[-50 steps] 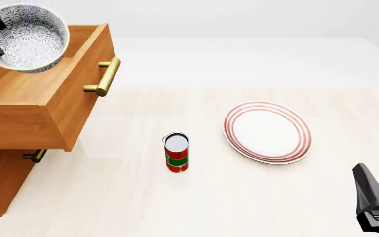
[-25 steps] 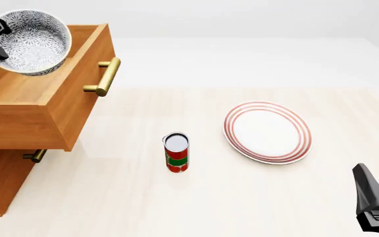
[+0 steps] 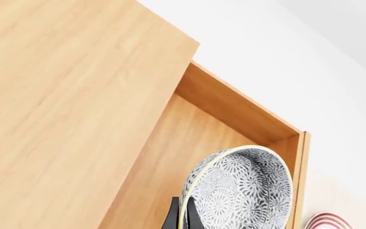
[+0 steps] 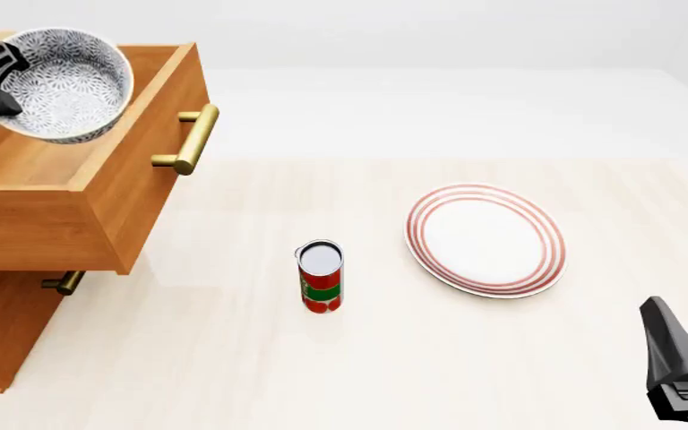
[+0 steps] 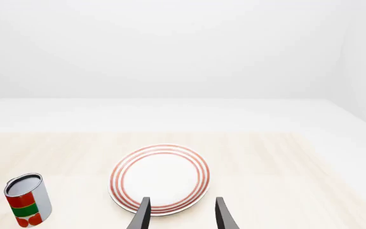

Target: Put the bowl in the top drawer of the cabinet.

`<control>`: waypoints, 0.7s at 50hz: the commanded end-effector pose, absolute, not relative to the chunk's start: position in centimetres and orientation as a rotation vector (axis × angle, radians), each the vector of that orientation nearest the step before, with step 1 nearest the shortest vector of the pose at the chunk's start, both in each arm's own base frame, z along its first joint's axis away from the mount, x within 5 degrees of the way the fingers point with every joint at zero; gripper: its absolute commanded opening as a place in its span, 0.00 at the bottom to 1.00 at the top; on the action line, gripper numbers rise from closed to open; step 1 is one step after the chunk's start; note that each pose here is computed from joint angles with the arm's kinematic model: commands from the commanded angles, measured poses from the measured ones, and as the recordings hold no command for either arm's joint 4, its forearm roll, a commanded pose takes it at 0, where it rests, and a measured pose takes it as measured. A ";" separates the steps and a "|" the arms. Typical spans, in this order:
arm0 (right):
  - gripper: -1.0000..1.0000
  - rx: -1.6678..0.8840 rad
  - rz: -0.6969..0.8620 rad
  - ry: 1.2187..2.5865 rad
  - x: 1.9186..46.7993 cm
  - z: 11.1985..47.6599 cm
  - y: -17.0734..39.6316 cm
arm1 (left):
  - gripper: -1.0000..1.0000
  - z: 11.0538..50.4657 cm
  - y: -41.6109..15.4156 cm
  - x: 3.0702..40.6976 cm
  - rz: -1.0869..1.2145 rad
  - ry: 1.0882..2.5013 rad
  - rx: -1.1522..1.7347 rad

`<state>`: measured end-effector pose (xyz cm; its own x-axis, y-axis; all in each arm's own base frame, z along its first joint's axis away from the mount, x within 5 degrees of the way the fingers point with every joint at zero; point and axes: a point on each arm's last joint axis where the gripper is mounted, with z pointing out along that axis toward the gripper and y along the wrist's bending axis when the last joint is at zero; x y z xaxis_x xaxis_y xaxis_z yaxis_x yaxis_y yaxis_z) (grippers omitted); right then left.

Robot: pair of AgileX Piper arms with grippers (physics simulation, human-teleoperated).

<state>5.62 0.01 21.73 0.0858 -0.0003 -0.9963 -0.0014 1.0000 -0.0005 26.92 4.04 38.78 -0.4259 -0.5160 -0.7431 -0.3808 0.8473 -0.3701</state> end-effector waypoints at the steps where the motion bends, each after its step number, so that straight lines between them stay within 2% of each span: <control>1: 1.00 -0.001 0.001 1.485 5.6 21.7 0.0 | 0.00 38.7 4.2 27.2 -0.181 2.061 -0.658; 35: 1.00 -0.001 0.001 1.485 5.6 21.7 0.0 | 0.00 37.7 4.5 28.2 -0.175 2.075 -0.672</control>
